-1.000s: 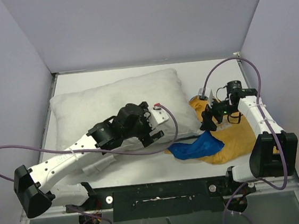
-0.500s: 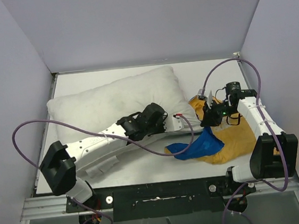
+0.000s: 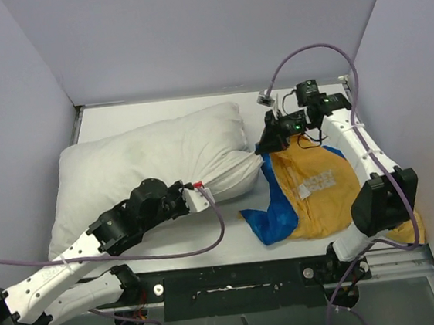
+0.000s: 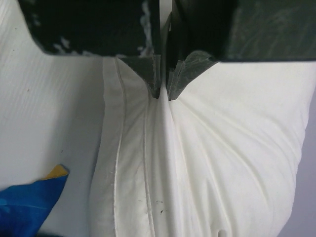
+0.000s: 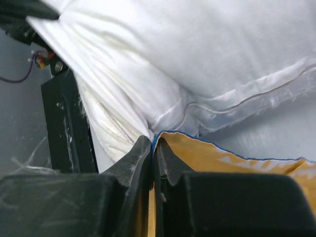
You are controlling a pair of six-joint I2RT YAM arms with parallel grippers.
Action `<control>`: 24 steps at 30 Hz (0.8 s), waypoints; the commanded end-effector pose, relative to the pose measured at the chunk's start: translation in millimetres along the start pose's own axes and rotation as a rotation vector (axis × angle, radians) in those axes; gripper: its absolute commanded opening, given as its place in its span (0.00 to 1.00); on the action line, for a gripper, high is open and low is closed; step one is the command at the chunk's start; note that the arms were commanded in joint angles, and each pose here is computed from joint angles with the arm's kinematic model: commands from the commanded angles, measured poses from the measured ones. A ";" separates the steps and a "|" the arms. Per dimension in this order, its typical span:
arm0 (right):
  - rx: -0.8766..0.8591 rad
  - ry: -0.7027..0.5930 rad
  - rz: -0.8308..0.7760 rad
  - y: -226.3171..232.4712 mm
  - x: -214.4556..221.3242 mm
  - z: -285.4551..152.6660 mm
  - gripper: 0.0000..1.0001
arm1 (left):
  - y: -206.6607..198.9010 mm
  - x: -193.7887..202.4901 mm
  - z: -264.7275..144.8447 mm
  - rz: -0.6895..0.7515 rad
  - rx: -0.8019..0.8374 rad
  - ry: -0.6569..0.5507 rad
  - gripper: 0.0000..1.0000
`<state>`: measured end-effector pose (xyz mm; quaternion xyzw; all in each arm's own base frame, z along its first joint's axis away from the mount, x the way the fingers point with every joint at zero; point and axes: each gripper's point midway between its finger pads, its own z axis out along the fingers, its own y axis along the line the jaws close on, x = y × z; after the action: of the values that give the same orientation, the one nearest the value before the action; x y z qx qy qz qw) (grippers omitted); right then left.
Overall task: Put the pillow into the pillowcase
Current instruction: Adjust the pillow at the center of the board, then pick up the pillowcase from the center of the board.
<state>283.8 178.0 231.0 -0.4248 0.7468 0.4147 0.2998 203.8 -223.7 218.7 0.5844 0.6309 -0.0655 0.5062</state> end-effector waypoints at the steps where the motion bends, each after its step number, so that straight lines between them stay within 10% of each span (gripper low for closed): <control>1: 0.413 -0.115 -0.027 -122.2 -86.0 3.3 0.00 | -5.8 78.0 -48.6 -0.048 -0.065 0.278 0.00; 5: 0.634 -0.192 0.084 -188.2 -126.8 47.6 0.05 | 12.3 80.1 -71.1 -0.076 -0.190 0.271 0.00; 9: 0.778 -0.087 0.108 -237.0 -102.7 88.0 0.44 | 32.3 75.6 -96.5 -0.073 -0.294 0.253 0.00; 14: 0.485 -0.023 0.011 -198.7 -92.5 84.1 0.80 | 35.9 65.1 -102.2 -0.021 -0.292 0.192 0.00; 19: 0.324 -0.106 -0.127 -138.9 -81.7 1.6 0.91 | 19.8 25.5 -85.6 -0.030 -0.178 -0.029 0.00; 24: 0.424 0.096 -0.089 -134.8 -3.8 -18.3 0.87 | 19.4 -39.5 -88.0 -0.104 -0.098 -0.282 0.00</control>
<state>437.1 131.3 197.9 -0.3434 0.8251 0.2410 0.3785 167.4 -141.5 216.0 0.5513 0.6628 -0.0331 0.5056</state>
